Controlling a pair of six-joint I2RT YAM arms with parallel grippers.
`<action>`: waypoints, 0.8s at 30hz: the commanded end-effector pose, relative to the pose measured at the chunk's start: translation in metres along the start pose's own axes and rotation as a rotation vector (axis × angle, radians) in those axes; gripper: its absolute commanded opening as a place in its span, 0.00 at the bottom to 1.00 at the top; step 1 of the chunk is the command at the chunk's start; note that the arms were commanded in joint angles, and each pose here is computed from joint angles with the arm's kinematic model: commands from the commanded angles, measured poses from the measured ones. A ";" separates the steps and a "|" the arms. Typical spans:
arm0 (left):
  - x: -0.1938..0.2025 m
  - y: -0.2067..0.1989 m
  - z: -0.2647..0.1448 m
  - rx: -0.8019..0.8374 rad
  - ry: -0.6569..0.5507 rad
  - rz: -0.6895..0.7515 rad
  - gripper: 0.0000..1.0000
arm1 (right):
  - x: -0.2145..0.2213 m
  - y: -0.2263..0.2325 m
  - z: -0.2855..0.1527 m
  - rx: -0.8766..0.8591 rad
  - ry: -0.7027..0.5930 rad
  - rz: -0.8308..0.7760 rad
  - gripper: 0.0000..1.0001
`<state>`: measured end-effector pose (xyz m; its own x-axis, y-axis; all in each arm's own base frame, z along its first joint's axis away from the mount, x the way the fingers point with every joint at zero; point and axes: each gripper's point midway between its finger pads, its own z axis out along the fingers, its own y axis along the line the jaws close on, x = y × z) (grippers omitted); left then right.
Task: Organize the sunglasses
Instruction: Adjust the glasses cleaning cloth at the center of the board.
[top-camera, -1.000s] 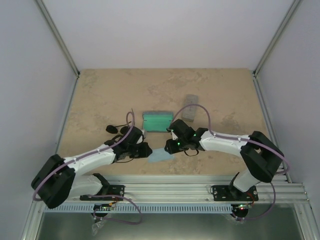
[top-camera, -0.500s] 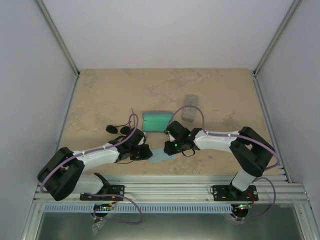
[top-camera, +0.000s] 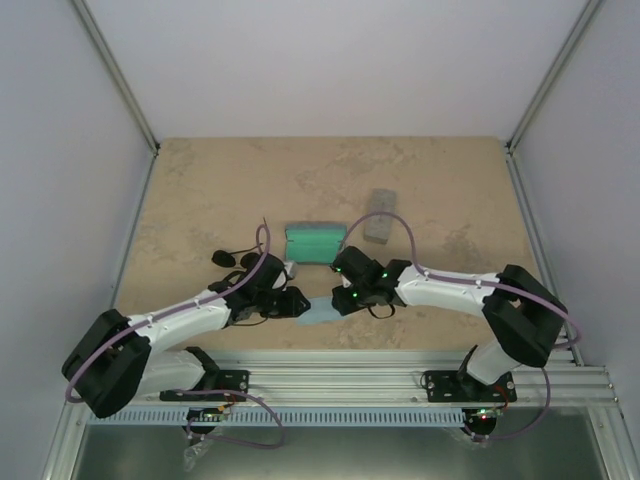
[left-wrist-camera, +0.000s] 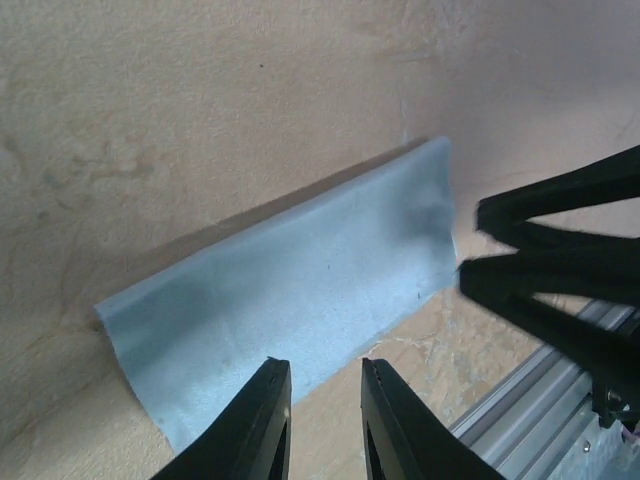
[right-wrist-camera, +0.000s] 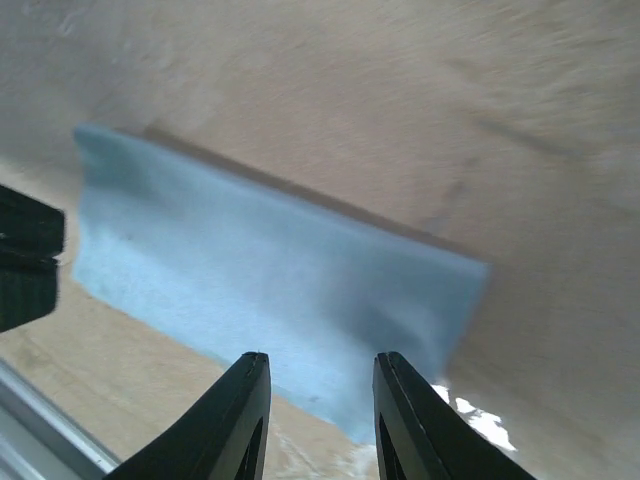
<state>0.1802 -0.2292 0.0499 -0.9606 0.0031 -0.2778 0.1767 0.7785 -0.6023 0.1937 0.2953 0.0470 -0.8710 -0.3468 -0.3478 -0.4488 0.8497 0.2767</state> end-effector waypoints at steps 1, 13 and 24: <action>0.007 0.001 0.004 0.019 0.029 -0.008 0.22 | 0.003 0.036 0.015 -0.147 0.038 -0.017 0.30; 0.027 0.055 0.009 -0.207 0.062 -0.083 0.20 | 0.045 -0.048 -0.001 0.276 0.101 0.036 0.28; -0.012 0.010 -0.022 -0.119 -0.060 -0.034 0.46 | -0.006 -0.027 -0.015 0.251 -0.056 0.075 0.36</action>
<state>0.1774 -0.2119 0.0420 -0.9660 -0.0241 -0.2573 0.1228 0.8334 -0.5389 0.1967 0.2532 0.0513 -0.8885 -0.2964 -0.3502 -0.3350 0.9407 0.0536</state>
